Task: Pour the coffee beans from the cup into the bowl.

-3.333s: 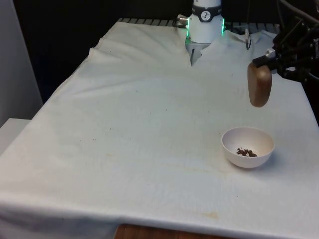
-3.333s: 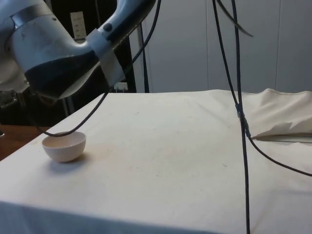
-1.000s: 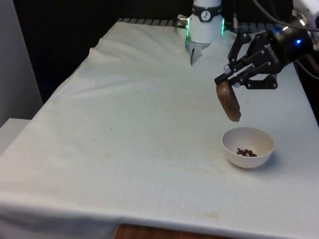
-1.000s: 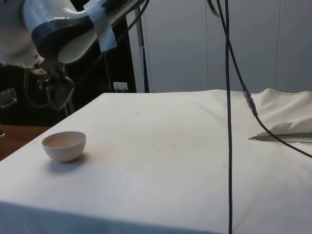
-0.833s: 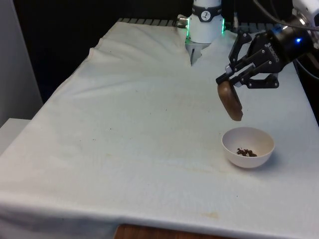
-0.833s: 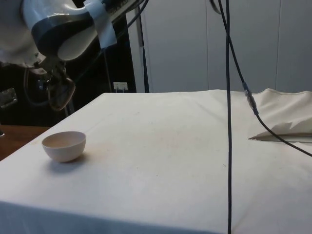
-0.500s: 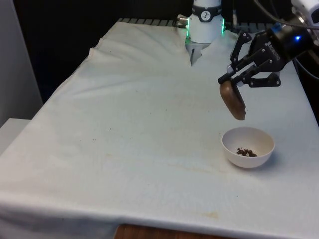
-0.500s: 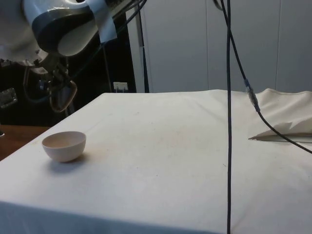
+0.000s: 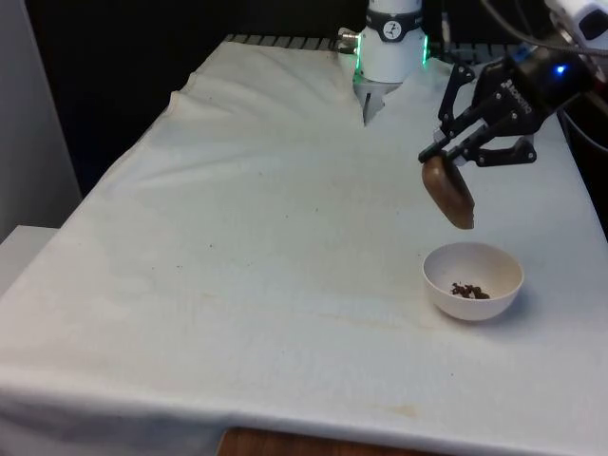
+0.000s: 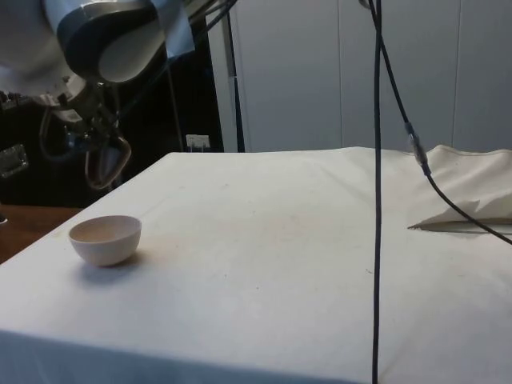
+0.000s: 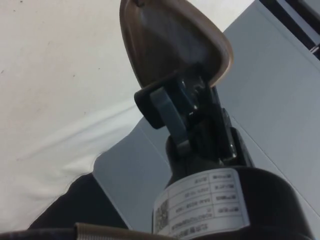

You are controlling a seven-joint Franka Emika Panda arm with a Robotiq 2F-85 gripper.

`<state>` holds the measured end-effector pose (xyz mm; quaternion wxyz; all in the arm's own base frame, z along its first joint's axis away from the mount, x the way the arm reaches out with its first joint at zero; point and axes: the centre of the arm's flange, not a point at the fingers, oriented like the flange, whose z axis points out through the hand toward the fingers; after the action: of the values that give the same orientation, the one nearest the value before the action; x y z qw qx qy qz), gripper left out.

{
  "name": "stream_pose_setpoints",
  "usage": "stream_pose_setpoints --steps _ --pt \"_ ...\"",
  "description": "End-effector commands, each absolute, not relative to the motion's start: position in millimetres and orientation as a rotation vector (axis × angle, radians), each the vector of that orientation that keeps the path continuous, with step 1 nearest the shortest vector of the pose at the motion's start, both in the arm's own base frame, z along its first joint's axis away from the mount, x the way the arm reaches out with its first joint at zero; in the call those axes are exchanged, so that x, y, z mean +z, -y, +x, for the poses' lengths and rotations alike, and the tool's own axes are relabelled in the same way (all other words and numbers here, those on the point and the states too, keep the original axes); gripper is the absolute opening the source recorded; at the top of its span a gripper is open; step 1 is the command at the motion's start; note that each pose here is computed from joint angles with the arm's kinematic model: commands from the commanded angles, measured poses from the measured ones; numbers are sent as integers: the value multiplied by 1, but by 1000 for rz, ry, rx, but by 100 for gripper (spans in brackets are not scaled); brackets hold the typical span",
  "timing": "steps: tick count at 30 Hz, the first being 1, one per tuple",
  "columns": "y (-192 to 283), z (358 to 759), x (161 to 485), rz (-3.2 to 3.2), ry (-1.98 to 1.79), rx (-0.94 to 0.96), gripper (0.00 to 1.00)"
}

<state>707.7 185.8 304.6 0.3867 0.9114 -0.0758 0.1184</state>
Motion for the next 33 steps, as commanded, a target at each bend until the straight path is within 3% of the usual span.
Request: stream_pose_setpoints --steps 1,33 --pt "-186 705 306 2342 193 316 2" --pt "-126 690 284 2403 269 238 2"
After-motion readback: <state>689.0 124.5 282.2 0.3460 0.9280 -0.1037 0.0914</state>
